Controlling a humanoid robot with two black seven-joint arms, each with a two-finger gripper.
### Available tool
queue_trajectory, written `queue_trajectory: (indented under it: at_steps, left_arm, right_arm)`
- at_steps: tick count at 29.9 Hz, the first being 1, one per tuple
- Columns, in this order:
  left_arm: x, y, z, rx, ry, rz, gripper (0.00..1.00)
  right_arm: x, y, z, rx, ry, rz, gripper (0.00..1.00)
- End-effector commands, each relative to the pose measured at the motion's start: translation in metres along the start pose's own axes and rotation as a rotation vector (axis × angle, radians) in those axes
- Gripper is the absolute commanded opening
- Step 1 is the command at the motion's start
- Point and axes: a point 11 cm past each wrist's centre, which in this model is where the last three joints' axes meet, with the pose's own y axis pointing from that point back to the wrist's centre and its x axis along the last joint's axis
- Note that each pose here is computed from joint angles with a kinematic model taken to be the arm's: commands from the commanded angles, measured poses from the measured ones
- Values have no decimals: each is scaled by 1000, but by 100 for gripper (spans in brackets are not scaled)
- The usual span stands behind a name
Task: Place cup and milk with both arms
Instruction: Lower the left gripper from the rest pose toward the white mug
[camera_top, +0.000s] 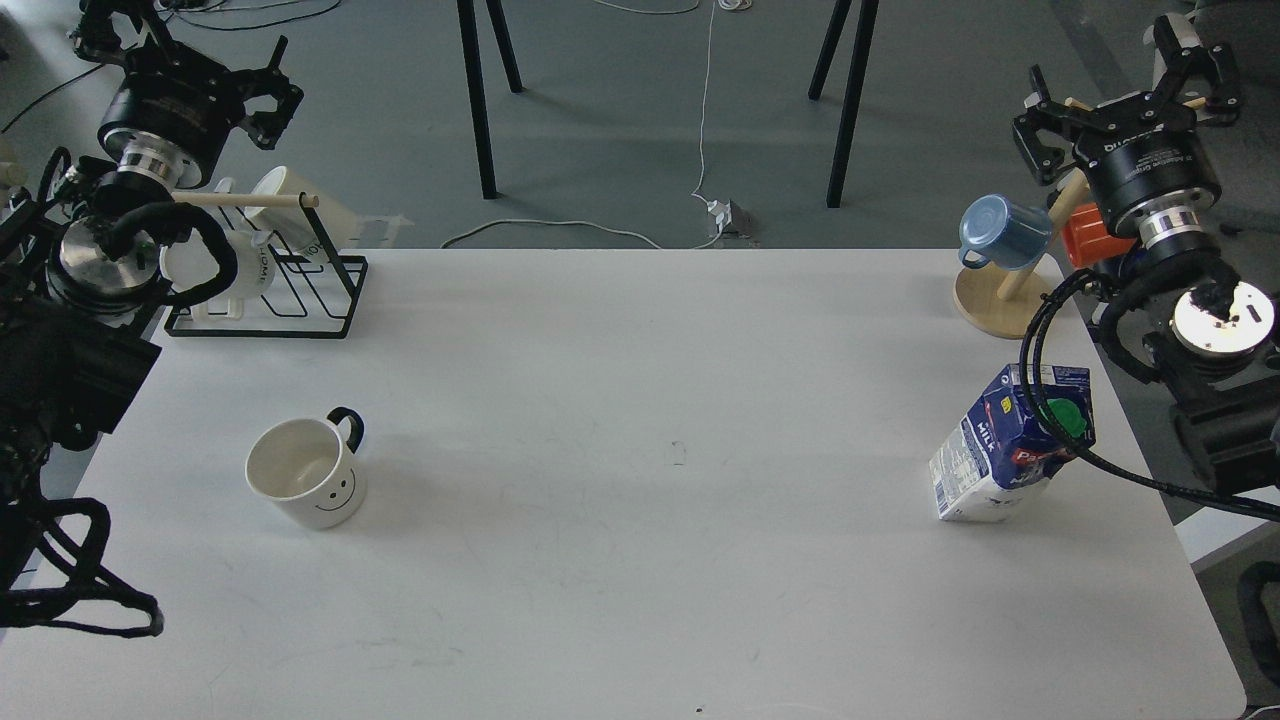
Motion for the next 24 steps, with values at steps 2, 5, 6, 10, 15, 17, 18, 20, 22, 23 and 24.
queue_trajectory:
  at_steps: [2, 5, 6, 10, 15, 17, 18, 20, 22, 23, 24]
  left_arm:
    - [-7, -5, 3, -6, -2, -14, 100]
    - [-8, -5, 3, -8, 1, -16, 100]
    - [-8, -5, 3, -9, 1, -16, 100]
    - [-8, -5, 3, -9, 0, -17, 100]
    - [-13, -5, -7, 22, -36, -38, 100]
    - [-23, -5, -16, 81, -117, -84, 100]
    - [-31, -5, -21, 113, -159, -117, 100]
    - [-31, 4, -20, 170, -263, -149, 100]
    - [-26, 20, -26, 239, -354, -180, 100]
    - [-27, 27, -29, 271, -394, -200, 100]
    - [-29, 33, -28, 295, -442, -226, 100]
  right_arm:
    - [0, 0, 1, -1, -2, 0, 100]
    - [0, 0, 0, 2, -1, 1, 100]
    - [1, 1, -1, 4, -2, 2, 100]
    - [1, 1, -1, 8, -2, 2, 100]
    - [2, 2, -3, 20, -9, 4, 100]
    - [2, 2, -3, 22, -11, 3, 100]
    - [2, 2, -3, 22, -11, 3, 100]
    - [1, 1, -3, 22, -11, 0, 100]
    - [-1, 0, -4, 24, -12, -3, 100]
    - [-2, 0, -4, 24, -12, -6, 100]
    - [-2, 0, -4, 26, -12, -5, 100]
